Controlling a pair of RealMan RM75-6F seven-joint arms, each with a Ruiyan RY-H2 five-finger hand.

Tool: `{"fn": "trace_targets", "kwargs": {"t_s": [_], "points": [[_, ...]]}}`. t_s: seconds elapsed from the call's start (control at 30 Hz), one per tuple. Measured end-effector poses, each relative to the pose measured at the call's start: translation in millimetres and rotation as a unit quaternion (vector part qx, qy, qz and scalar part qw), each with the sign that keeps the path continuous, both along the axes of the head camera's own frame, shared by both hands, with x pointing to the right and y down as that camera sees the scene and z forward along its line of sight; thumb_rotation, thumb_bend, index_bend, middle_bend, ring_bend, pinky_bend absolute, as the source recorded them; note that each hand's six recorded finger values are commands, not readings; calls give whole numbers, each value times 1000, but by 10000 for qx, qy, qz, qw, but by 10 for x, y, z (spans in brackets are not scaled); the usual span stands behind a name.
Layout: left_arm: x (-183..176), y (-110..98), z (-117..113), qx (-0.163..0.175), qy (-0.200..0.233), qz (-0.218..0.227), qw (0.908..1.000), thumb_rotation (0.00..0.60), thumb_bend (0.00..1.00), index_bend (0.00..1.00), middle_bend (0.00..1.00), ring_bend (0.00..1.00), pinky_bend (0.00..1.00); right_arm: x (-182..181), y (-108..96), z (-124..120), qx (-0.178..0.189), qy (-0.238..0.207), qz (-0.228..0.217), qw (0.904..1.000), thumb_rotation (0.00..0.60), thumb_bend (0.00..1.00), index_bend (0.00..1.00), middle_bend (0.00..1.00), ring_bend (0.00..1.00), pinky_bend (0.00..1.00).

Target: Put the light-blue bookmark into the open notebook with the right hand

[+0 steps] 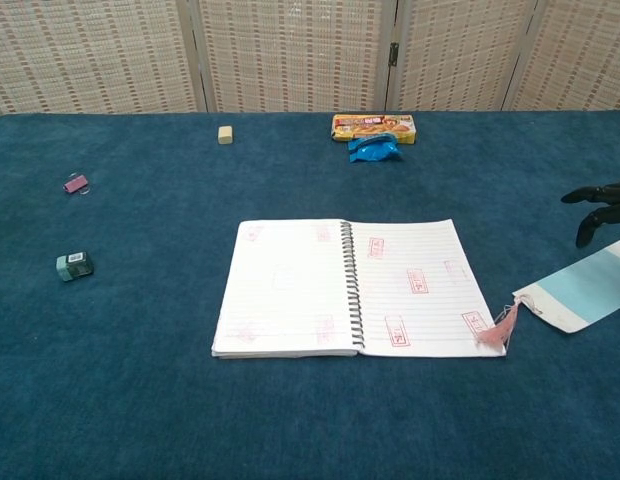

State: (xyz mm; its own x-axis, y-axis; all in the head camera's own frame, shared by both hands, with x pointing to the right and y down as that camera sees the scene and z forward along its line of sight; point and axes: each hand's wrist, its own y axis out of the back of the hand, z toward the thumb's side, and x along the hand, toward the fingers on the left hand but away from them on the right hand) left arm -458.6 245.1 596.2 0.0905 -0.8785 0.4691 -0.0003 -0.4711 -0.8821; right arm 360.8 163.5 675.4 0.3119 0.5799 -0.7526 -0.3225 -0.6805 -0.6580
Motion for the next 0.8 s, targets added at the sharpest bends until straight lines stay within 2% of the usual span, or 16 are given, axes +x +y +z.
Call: {"fn": "trace_targets", "kwargs": {"t_s": [0.4, 0.8], "points": [[-20, -4, 16, -20, -33, -24, 10000, 600, 332, 180, 75, 0, 0, -82, 9, 238, -223, 108, -154, 9996, 600, 114, 293, 0, 0, 0], [-40, -11, 18, -22, -34, -46, 10000, 600, 331, 180, 75, 0, 0, -138, -9, 339, -254, 129, -167, 9995, 600, 115, 294, 0, 0, 0]]}}
